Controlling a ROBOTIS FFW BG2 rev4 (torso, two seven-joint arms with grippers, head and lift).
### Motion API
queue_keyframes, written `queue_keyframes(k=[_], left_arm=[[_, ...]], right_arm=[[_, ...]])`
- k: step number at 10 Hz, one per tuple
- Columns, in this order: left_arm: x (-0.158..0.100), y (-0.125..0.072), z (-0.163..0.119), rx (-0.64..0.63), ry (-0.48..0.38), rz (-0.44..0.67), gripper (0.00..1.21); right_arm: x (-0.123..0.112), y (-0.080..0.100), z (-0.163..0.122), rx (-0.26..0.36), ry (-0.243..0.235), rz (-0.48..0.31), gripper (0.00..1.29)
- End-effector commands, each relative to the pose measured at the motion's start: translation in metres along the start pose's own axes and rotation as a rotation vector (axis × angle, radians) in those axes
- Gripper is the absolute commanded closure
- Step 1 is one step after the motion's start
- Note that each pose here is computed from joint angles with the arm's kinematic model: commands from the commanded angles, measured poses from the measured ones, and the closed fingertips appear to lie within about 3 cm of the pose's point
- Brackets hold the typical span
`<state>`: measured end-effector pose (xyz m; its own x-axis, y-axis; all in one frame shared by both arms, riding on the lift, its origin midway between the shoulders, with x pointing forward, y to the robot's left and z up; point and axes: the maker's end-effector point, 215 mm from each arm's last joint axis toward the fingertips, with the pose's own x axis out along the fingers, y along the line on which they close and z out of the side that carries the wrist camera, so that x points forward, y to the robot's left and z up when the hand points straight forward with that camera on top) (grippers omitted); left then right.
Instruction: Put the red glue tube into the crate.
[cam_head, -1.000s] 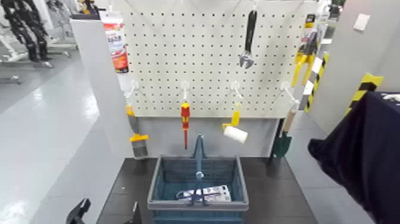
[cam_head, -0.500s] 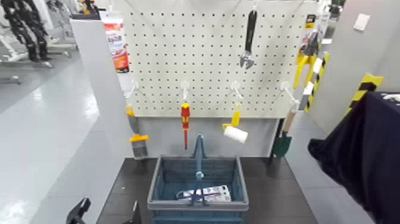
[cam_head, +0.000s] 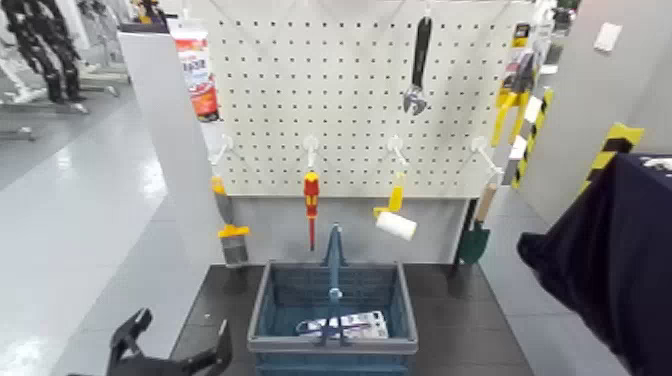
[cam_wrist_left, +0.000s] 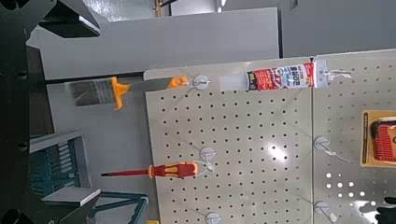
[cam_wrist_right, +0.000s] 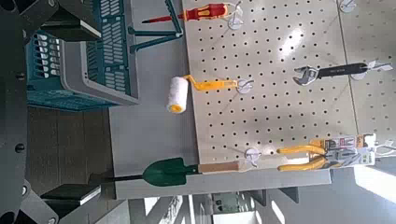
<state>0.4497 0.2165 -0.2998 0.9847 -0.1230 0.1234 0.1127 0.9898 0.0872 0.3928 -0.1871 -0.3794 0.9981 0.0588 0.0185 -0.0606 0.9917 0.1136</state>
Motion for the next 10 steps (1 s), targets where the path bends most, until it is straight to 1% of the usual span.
queue_keyframes(k=[1,2,3,4,7,10], left_arm=[[0.021,0.023,0.021,0.028,-0.004,-0.029,0.1],[0.027,0.031,0.023,0.015,0.012,-0.038,0.1],[0.036,0.042,0.031,0.02,0.017,-0.057,0.1],[0.044,0.054,0.042,0.024,0.011,-0.067,0.11],[0.068,0.081,0.067,-0.002,-0.004,-0.1,0.11],[0.091,0.101,0.094,-0.02,-0.032,-0.141,0.12]], right_arm=[[0.001,0.002,-0.002,0.005,0.004,0.004,0.15],[0.001,0.002,-0.002,0.006,0.004,0.004,0.15],[0.001,0.002,-0.002,0.008,0.003,0.004,0.15],[0.001,0.003,-0.002,0.008,0.003,0.006,0.15],[0.002,0.004,-0.003,0.012,0.004,0.01,0.15],[0.004,0.006,-0.001,0.013,-0.001,0.017,0.15]])
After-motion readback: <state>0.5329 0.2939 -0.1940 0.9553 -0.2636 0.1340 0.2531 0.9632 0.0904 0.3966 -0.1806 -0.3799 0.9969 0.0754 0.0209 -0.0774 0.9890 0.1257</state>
